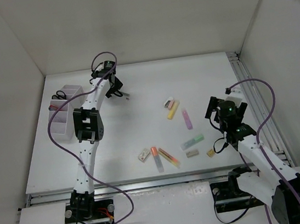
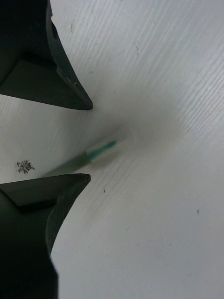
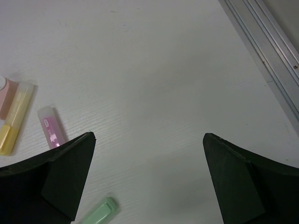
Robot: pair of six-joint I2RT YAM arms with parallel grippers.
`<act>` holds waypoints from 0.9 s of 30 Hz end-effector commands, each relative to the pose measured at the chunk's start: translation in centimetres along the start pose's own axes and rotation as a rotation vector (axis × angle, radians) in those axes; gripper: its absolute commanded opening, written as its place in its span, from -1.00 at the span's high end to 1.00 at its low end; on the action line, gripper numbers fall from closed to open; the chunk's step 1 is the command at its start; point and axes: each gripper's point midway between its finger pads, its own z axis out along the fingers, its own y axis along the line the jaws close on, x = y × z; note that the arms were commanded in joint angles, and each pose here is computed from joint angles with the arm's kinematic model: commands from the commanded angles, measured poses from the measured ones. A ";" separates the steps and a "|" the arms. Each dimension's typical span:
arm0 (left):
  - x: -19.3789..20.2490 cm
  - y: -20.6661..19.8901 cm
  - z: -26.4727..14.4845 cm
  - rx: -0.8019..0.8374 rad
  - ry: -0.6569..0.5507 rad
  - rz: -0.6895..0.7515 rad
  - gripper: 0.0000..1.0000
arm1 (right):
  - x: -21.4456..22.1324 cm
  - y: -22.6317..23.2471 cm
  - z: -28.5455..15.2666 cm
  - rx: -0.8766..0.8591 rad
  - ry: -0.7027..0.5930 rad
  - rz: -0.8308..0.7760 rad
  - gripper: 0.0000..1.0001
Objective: Sort the stationery into containers
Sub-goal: Pick up the pen from the center of the board.
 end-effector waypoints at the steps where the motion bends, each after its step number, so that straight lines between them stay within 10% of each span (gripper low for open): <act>1: 0.0 -0.8 -0.8 0.021 0.006 0.013 -0.03 | -2.6 -0.3 -0.1 0.037 -0.077 0.041 -0.96; 16: 0.8 3.0 -1.2 -0.116 0.011 0.115 0.38 | -2.8 -0.7 -0.2 0.063 -0.093 0.057 -0.96; 20: 0.9 3.6 -1.8 -0.130 0.023 0.163 0.91 | -2.7 -0.8 -0.2 0.063 -0.095 0.063 -0.96; 27: 0.8 -0.6 -4.3 0.161 0.026 0.283 1.00 | -3.1 -0.8 -0.6 0.051 -0.122 0.080 -0.96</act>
